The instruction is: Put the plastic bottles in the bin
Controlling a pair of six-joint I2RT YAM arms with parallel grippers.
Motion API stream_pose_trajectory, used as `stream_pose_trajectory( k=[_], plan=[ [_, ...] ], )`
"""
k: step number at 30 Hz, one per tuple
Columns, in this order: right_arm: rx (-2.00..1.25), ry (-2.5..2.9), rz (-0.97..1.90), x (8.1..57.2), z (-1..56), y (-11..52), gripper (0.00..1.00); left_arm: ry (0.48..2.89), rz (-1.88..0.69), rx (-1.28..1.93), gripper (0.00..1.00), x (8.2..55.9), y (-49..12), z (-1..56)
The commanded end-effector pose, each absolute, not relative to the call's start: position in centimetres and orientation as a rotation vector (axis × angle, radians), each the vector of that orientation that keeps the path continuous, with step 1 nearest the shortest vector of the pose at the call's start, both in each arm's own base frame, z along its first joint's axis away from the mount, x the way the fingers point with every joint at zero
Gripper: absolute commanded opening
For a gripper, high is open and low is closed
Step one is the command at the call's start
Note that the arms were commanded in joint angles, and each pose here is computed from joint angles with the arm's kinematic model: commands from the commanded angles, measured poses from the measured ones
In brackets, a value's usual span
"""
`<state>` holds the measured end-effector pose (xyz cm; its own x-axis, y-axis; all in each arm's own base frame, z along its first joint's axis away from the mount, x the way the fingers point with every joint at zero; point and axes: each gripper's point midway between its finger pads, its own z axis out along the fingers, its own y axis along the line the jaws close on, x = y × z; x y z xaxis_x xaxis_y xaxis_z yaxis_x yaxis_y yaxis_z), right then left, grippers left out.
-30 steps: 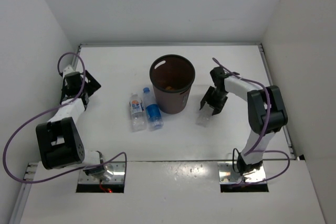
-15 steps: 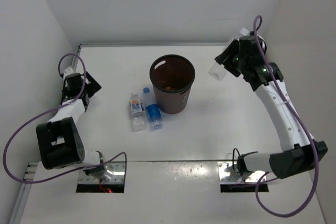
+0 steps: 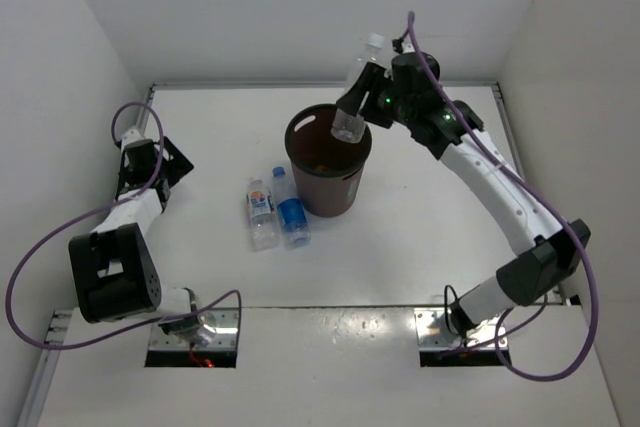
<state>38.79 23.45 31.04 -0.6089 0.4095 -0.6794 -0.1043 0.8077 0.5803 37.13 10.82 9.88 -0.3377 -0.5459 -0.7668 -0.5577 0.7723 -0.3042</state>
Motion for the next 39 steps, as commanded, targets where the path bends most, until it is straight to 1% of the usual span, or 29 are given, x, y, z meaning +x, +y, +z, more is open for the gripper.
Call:
stream_pose_trajectory(
  k=[1, 2, 3, 4, 6, 8, 9, 12, 13, 18, 19, 22, 24, 27, 28, 29, 31, 32, 33, 36, 39],
  plan=[
    [0.133, 2.022, 0.783, 39.1, 34.7, 26.4, 0.0, 1.958, -0.004, -0.797, 1.0, 38.3, 10.8, 12.0],
    [0.137, 2.054, 0.755, 39.1, 33.6, 26.6, 0.01, 1.958, -0.004, -0.797, 1.0, 38.3, 10.8, 12.0],
    [0.128, 2.093, 0.744, 39.2, 32.2, 27.2, 0.05, 1.967, -0.003, -0.8, 1.0, 38.1, 10.7, 11.6],
    [0.136, 2.089, 0.731, 39.3, 32.2, 27.0, 0.07, 1.967, -0.003, -0.8, 1.0, 38.1, 10.7, 11.6],
    [0.132, 2.134, 0.705, 39.1, 30.3, 27.3, 0.09, 1.967, -0.003, -0.8, 1.0, 38.1, 10.7, 11.6],
    [0.117, 2.155, 0.684, 38.8, 29.3, 27.5, 0.2, 1.967, -0.003, -0.8, 1.0, 38.0, 10.7, 11.4],
    [0.117, 2.155, 0.684, 38.8, 29.2, 27.5, 0.23, 1.97, -0.013, -0.796, 1.0, 38.0, 10.5, 11.1],
    [0.112, 2.165, 0.646, 38.8, 28.6, 27.5, 0.37, 1.96, -0.033, -0.797, 1.0, 38.0, 10.2, 11.3],
    [0.092, 2.166, 0.646, 38.6, 28.6, 27.8, 0.44, 1.96, -0.033, -0.797, 1.0, 38.0, 10.2, 11.3],
    [0.087, 2.183, 0.632, 38.2, 28.0, 27.9, 0.67, 1.964, -0.132, -0.773, 1.0, 38.1, 8.7, 10.8],
    [0.087, 2.183, 0.632, 38.2, 28.0, 27.9, 0.74, 1.955, -0.151, -0.772, 1.0, 38.3, 8.5, 11.1],
    [0.083, 2.173, 0.634, 38.1, 28.4, 28.1, 0.82, 1.956, -0.176, -0.771, 1.0, 38.3, 8.1, 10.8],
    [0.088, 2.17, 0.625, 38.2, 28.4, 28.0, 0.82, 1.956, -0.176, -0.771, 1.0, 38.3, 8.1, 10.8],
    [0.096, 2.14, 0.63, 38.2, 29.4, 27.8, 0.85, 1.968, -0.19, -0.767, 1.0, 38.1, 7.8, 10.5],
    [0.098, 2.104, 0.652, 37.8, 31.1, 27.5, 0.85, 1.962, -0.2, -0.758, 1.0, 38.1, 7.7, 10.8],
    [0.108, 2.076, 0.652, 37.9, 31.9, 27.2, 0.87, 1.975, -0.214, -0.755, 1.0, 37.9, 7.4, 10.4],
    [0.131, 2.037, 0.648, 37.9, 33.1, 26.3, 0.87, 1.971, -0.253, -0.749, 1.0, 37.8, 6.7, 10.5],
    [0.15, 1.988, 0.656, 37.8, 34.8, 25.5, 0.88, 1.977, -0.272, -0.766, 1.0, 37.6, 6.5, 10.1],
    [0.169, 1.974, 0.659, 37.7, 35.1, 25.2, 0.88, 1.972, -0.281, -0.781, 1.0, 37.6, 6.4, 10.2],
    [0.212, 1.93, 0.619, 37.1, 35.7, 23.5, 0.93, 1.984, -0.378, -0.755, 1.0, 37.4, 4.9, 10.4],
    [0.233, 1.916, 0.618, 36.7, 35.5, 22.9, 0.94, 1.991, -0.415, -0.751, 1.0, 37.4, 3.8, 10.6]
  ],
)
